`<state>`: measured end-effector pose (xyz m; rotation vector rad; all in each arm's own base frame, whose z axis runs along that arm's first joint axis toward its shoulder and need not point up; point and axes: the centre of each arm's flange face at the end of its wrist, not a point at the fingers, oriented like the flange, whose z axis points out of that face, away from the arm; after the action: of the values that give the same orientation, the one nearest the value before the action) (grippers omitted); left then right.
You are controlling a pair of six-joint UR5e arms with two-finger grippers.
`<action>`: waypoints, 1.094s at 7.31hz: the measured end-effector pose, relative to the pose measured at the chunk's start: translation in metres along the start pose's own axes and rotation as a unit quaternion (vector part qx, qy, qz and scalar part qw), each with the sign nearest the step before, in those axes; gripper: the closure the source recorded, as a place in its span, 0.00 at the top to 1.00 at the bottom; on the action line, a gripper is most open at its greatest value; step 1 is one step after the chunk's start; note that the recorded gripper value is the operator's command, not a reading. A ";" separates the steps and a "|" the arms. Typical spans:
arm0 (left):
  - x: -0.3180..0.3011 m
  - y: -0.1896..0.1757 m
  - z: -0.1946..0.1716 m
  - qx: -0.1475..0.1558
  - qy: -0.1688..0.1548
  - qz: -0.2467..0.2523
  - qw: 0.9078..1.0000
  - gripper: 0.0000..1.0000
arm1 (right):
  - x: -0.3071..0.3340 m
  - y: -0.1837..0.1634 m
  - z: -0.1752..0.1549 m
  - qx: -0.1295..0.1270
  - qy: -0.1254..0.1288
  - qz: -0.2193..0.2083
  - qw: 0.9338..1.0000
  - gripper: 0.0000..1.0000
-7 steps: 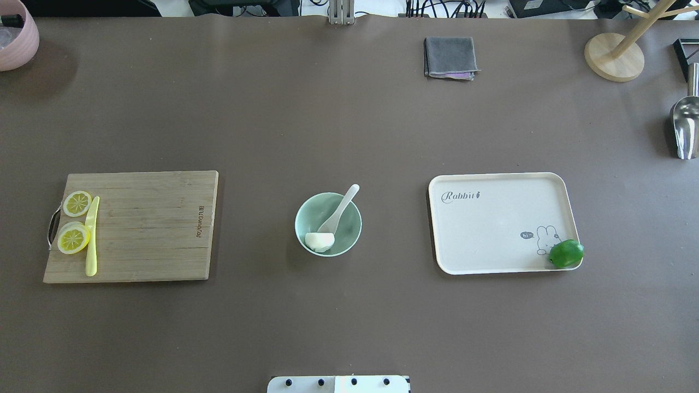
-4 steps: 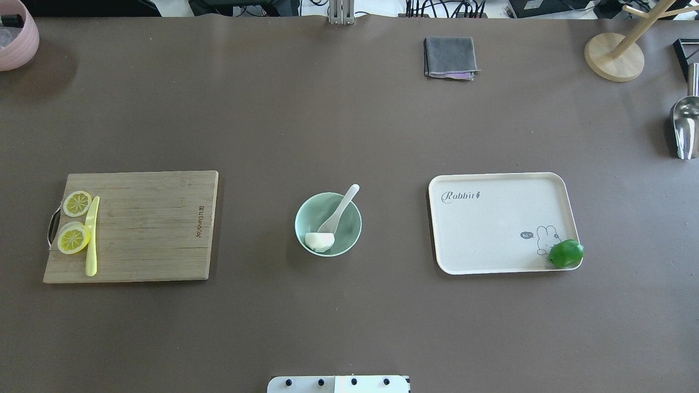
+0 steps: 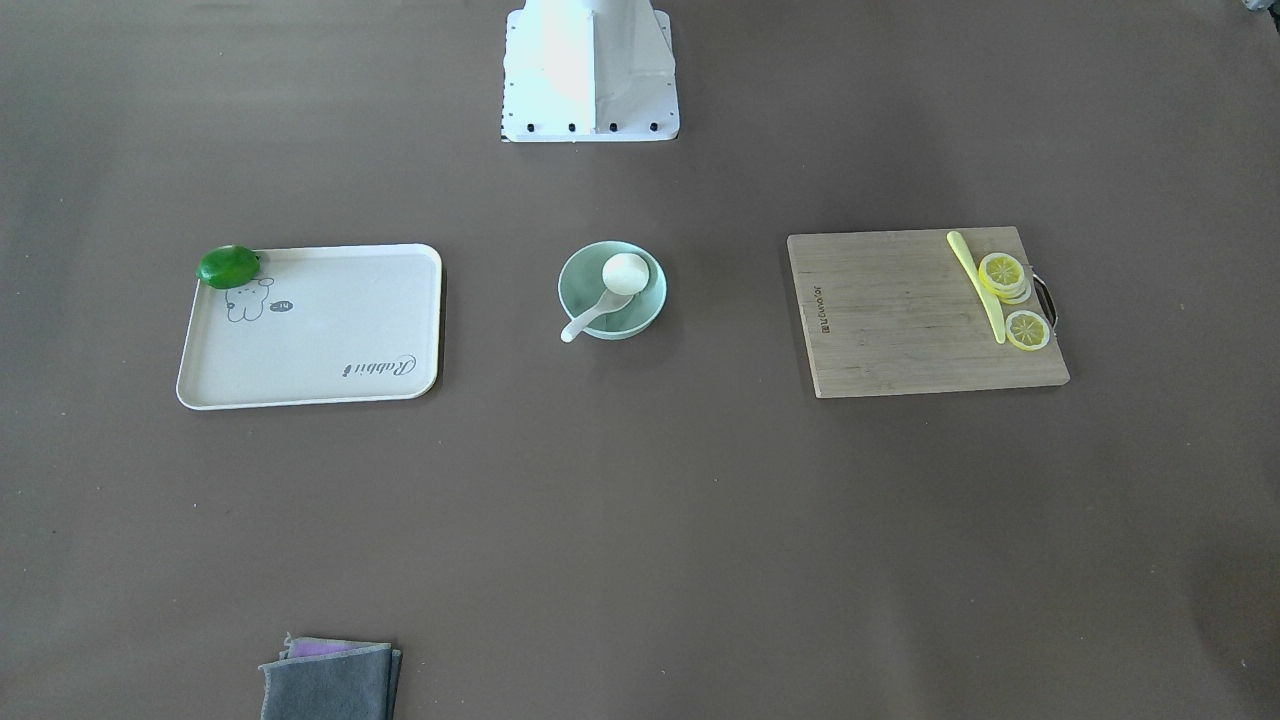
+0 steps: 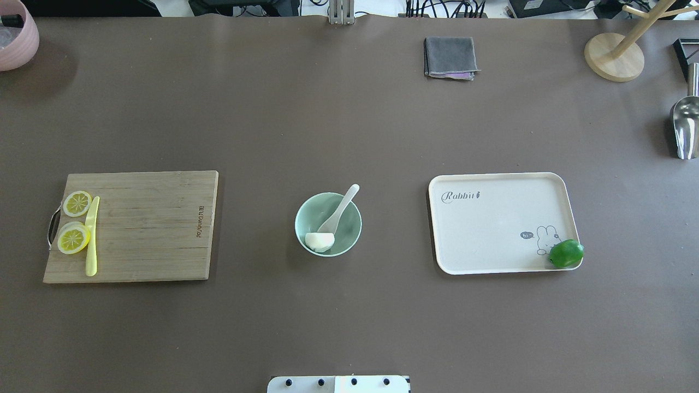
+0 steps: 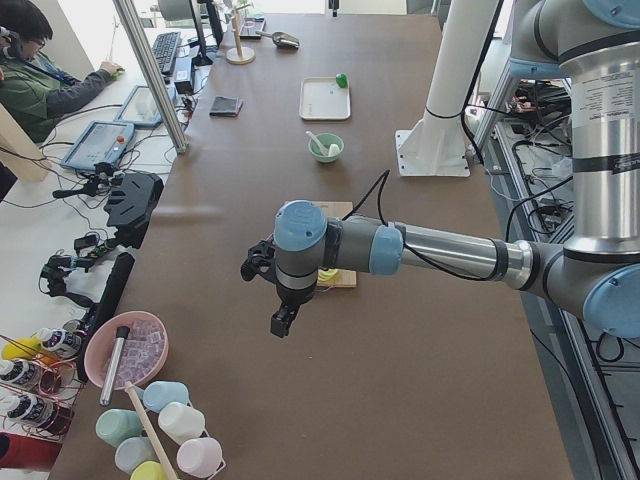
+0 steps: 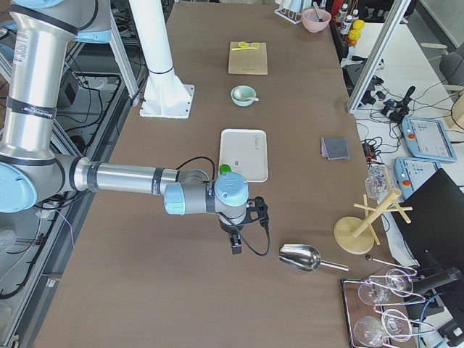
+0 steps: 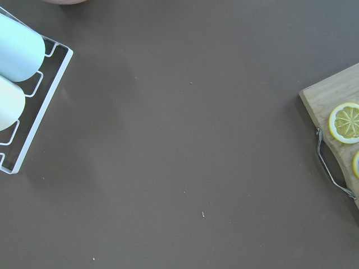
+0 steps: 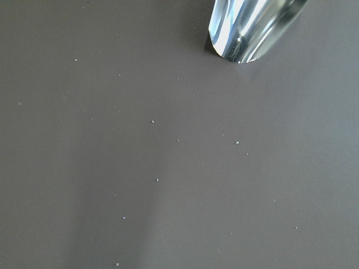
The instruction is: Put spoon and bun in bowl
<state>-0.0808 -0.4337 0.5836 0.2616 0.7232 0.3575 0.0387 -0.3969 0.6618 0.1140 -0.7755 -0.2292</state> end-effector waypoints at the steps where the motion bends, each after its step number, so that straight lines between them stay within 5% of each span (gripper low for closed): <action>1: 0.000 -0.001 0.000 0.000 -0.001 0.001 1.000 0.99 | -0.001 0.000 0.001 -0.001 -0.001 -0.001 1.000 1.00; 8: 0.001 -0.005 0.000 0.000 -0.003 0.004 1.000 0.99 | -0.005 -0.002 0.004 -0.002 -0.004 -0.007 1.000 1.00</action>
<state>-0.0791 -0.4374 0.5810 0.2651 0.7163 0.3650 0.0323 -0.3972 0.6610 0.1138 -0.7822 -0.2447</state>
